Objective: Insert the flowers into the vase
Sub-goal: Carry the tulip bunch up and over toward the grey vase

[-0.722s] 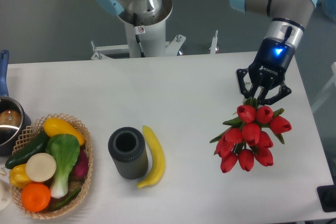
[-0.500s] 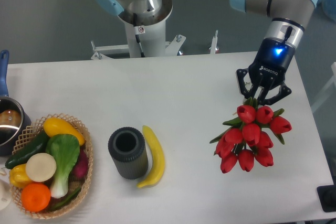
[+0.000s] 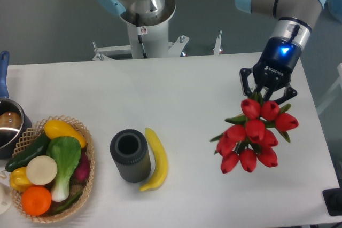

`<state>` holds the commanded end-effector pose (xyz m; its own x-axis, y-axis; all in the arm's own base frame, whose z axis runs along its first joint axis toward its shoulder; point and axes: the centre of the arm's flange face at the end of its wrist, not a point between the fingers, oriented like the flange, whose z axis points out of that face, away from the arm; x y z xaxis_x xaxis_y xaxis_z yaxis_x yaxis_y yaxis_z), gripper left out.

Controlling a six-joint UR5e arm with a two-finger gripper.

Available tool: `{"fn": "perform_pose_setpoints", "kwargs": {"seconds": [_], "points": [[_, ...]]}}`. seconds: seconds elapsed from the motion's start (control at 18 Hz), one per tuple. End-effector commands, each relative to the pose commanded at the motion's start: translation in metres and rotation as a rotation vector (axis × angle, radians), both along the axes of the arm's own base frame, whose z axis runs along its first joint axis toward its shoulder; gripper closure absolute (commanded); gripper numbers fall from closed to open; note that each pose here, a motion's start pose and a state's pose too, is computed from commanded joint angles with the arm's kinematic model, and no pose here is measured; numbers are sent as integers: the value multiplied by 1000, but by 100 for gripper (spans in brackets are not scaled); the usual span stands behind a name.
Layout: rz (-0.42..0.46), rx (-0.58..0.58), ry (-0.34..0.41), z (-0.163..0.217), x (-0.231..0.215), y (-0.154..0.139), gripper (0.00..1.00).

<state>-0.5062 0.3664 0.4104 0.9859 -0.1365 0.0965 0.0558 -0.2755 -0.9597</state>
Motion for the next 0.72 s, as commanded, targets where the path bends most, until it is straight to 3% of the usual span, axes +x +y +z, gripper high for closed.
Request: {"fn": "perform_pose_setpoints", "kwargs": {"seconds": [0.39,0.72], "points": [[-161,155,-6,-1,39,53,81],[-236,437,-6,-19,55,56,81]]}}
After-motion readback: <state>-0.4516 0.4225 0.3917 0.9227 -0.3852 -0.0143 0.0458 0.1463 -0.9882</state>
